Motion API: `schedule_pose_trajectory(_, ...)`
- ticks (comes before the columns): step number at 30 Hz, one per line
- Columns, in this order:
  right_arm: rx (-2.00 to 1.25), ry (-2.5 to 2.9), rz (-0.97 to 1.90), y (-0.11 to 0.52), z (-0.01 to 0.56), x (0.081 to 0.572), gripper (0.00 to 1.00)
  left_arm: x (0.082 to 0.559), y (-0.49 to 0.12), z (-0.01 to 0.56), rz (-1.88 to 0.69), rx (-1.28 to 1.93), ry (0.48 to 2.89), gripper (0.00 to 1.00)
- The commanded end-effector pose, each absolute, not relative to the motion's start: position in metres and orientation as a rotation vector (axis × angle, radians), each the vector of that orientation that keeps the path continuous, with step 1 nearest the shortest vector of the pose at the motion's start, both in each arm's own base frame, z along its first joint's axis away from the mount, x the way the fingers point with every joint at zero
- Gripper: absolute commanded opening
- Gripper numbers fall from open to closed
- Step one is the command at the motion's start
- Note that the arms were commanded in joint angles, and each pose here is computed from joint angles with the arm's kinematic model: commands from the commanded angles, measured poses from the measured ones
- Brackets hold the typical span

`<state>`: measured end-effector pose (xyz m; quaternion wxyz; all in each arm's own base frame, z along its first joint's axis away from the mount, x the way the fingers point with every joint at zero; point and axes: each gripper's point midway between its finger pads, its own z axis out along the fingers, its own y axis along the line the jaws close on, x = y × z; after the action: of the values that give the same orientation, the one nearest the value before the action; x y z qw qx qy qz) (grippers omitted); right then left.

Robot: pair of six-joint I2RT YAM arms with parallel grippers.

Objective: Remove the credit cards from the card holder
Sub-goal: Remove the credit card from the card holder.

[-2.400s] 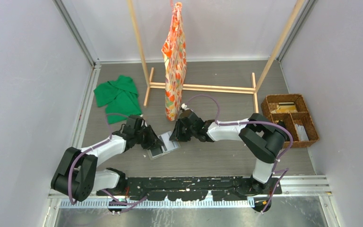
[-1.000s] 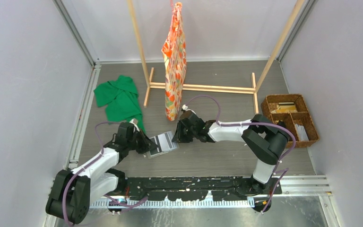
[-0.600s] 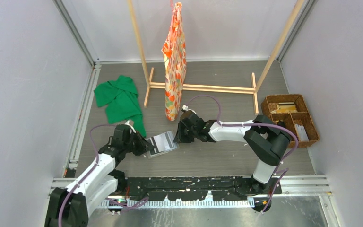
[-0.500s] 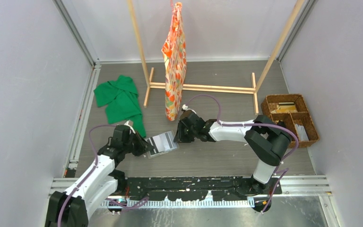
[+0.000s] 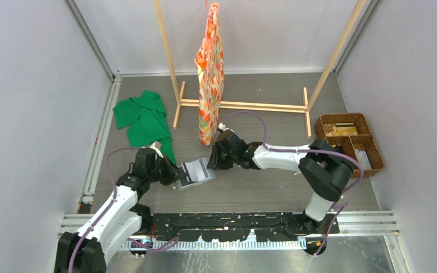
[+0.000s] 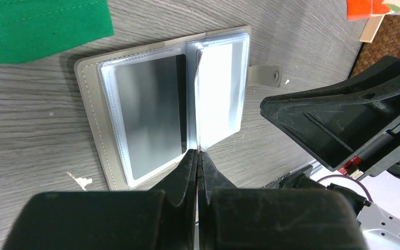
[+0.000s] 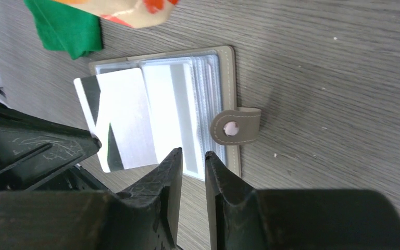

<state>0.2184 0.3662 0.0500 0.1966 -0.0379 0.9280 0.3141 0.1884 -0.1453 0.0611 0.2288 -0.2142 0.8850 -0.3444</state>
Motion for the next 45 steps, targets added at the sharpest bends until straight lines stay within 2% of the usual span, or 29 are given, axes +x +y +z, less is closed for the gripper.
schedule_pose_trajectory(1, -0.137, 2.490, 1.024, 0.389, 0.094, 0.225, 0.28, 0.201, -0.155, 0.084, -1.024, -0.522, 2.375, 0.01)
schedule_pose_trajectory(12, -0.156, 2.524, 1.154, 0.415, 0.085, 0.220, 0.32, 0.204, -0.165, 0.086, -1.099, -0.486, 2.388, 0.01)
schedule_pose_trajectory(19, -0.166, 2.572, 1.146, 0.419, 0.067, 0.215, 0.32, 0.207, -0.170, 0.088, -1.135, -0.474, 2.381, 0.20)
schedule_pose_trajectory(28, -0.167, 2.597, 1.142, 0.421, 0.057, 0.211, 0.32, 0.211, -0.175, 0.091, -1.178, -0.470, 2.354, 0.27)
schedule_pose_trajectory(38, -0.161, 2.596, 1.136, 0.420, 0.057, 0.212, 0.32, 0.214, -0.174, 0.077, -1.143, -0.464, 2.408, 0.23)
schedule_pose_trajectory(42, -0.161, 2.593, 1.134, 0.419, 0.058, 0.212, 0.32, 0.214, -0.171, 0.074, -1.111, -0.464, 2.425, 0.17)
schedule_pose_trajectory(45, -0.160, 2.587, 1.127, 0.417, 0.061, 0.212, 0.32, 0.215, -0.170, 0.074, -1.096, -0.456, 2.435, 0.06)
